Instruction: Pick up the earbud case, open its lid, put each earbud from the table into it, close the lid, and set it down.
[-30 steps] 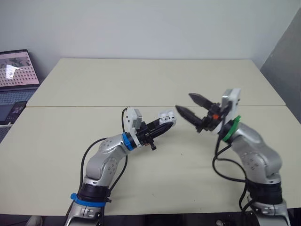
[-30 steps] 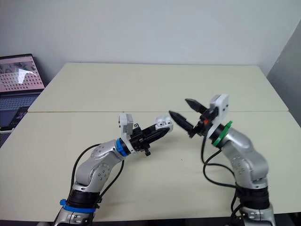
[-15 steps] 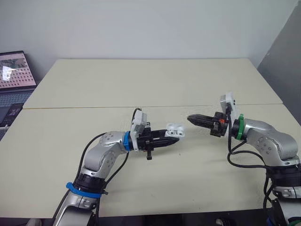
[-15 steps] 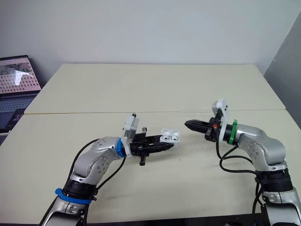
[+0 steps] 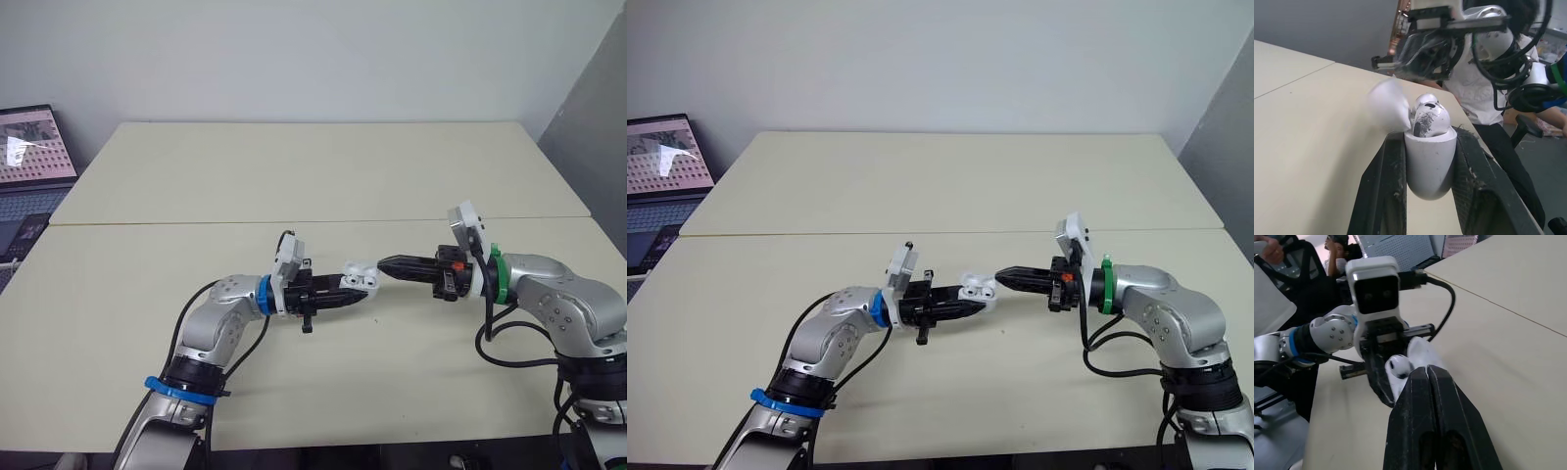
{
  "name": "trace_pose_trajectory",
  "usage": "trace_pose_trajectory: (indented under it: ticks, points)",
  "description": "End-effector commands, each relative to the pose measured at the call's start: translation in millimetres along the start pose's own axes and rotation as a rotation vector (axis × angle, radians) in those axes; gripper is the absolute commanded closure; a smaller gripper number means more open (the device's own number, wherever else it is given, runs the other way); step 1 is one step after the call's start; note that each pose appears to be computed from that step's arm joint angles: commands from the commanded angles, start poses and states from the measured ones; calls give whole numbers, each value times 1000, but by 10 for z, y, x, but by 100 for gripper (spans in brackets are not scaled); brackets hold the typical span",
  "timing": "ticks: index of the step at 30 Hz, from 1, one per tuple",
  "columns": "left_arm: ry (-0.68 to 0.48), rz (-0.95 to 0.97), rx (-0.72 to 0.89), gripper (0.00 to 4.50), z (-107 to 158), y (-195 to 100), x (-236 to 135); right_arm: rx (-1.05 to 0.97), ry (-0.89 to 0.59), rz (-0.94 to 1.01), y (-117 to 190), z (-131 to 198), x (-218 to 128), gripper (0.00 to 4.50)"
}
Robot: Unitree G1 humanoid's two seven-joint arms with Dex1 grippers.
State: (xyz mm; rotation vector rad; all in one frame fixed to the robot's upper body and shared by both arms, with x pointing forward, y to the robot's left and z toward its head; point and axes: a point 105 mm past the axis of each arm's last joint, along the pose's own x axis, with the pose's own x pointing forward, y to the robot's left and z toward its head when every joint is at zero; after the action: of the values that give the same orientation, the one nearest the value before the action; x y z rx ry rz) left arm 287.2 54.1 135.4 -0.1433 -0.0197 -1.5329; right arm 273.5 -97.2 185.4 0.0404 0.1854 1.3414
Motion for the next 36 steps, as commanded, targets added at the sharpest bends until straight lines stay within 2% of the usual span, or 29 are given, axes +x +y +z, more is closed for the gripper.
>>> trace_pose_trajectory:
  ticks: [1, 5, 11, 16, 24, 27, 36]
  points:
    - [-14, -22, 39, 370, 73, -14, 30, -16, 2, 56, 137, 47, -14, 445]
    - [-13, -22, 39, 370, 72, -18, 30, -23, 0, 42, 125, 49, -34, 445]
    - [-15, -34, 42, 370, 107, -48, 47, -21, -139, -148, -274, 237, -124, 445]
    - [-22, -47, 42, 370, 158, -80, 79, -20, -80, -232, -449, 62, -112, 445]
    - [-30, -47, 43, 370, 234, -78, 105, 10, -1, -122, -244, -154, 51, 445]
    - [-28, -44, 42, 370, 232, -74, 99, 7, -36, -50, -104, -96, 88, 445]
    - [-25, -47, 40, 370, 226, -82, 120, 33, -92, 28, 48, 12, 71, 445]
